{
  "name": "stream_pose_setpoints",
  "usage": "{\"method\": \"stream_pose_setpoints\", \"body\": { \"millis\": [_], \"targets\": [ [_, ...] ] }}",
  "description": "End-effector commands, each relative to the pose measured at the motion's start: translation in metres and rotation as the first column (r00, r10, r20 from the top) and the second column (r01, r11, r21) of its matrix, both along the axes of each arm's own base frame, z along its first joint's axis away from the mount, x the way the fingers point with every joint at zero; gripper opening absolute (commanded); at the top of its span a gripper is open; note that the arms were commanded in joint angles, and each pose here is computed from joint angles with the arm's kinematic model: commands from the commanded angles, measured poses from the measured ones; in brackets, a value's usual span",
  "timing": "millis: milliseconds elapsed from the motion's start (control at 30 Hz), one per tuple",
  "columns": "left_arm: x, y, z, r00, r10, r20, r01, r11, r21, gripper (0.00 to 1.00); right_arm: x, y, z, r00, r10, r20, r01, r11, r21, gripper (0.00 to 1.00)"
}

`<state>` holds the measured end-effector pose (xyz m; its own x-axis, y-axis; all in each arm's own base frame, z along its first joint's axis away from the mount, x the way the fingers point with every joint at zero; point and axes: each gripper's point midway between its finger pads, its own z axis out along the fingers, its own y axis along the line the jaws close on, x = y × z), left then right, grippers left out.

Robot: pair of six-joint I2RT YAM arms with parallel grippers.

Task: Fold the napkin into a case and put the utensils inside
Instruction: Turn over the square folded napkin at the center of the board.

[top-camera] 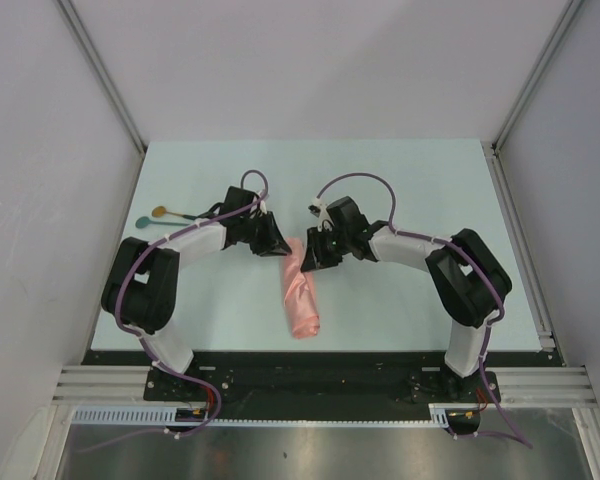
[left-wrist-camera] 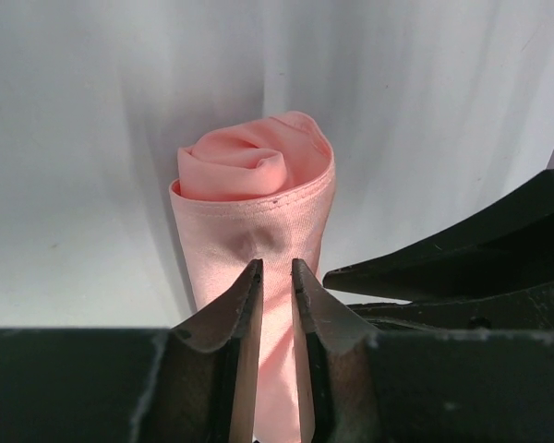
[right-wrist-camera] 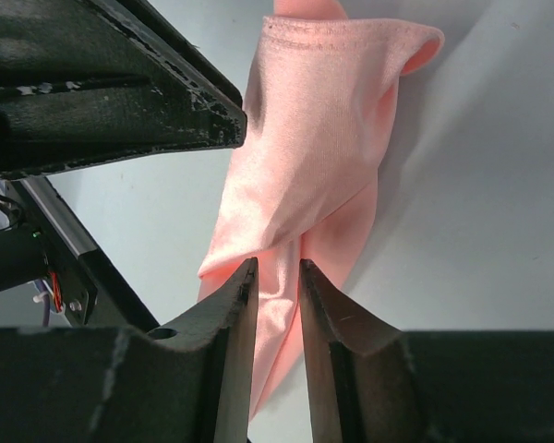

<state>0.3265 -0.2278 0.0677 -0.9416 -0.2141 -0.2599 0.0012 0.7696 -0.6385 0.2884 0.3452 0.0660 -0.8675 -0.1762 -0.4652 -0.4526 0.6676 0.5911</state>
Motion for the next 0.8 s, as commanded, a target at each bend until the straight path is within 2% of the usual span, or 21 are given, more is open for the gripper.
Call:
{"method": "stream_pose_setpoints", "body": {
  "millis": [0, 333, 600, 767],
  "targets": [
    [0.013, -0.009, 0.016, 0.999, 0.003, 0.046, -0.002, 1.000, -0.025, 0.23, 0.006, 0.010, 0.005, 0.999, 0.022, 0.025, -0.023, 0.999, 0.025, 0.29],
    [0.015, -0.014, 0.018, 0.999, -0.005, 0.046, 0.006, 1.000, -0.025, 0.24, 0.000, 0.019, -0.004, 0.999, 0.041, -0.002, -0.041, 0.998, 0.044, 0.26],
    [0.017, -0.018, 0.021, 0.999, -0.013, 0.050, 0.014, 1.000, -0.021, 0.24, 0.006, 0.008, -0.007, 1.000, -0.013, -0.003, 0.013, 0.999, 0.044, 0.05],
    [0.018, -0.024, 0.021, 0.999, -0.020, 0.046, 0.021, 1.000, -0.022, 0.24, 0.011, -0.009, -0.013, 0.998, -0.062, 0.000, 0.062, 0.997, 0.045, 0.01]
  ]
}}
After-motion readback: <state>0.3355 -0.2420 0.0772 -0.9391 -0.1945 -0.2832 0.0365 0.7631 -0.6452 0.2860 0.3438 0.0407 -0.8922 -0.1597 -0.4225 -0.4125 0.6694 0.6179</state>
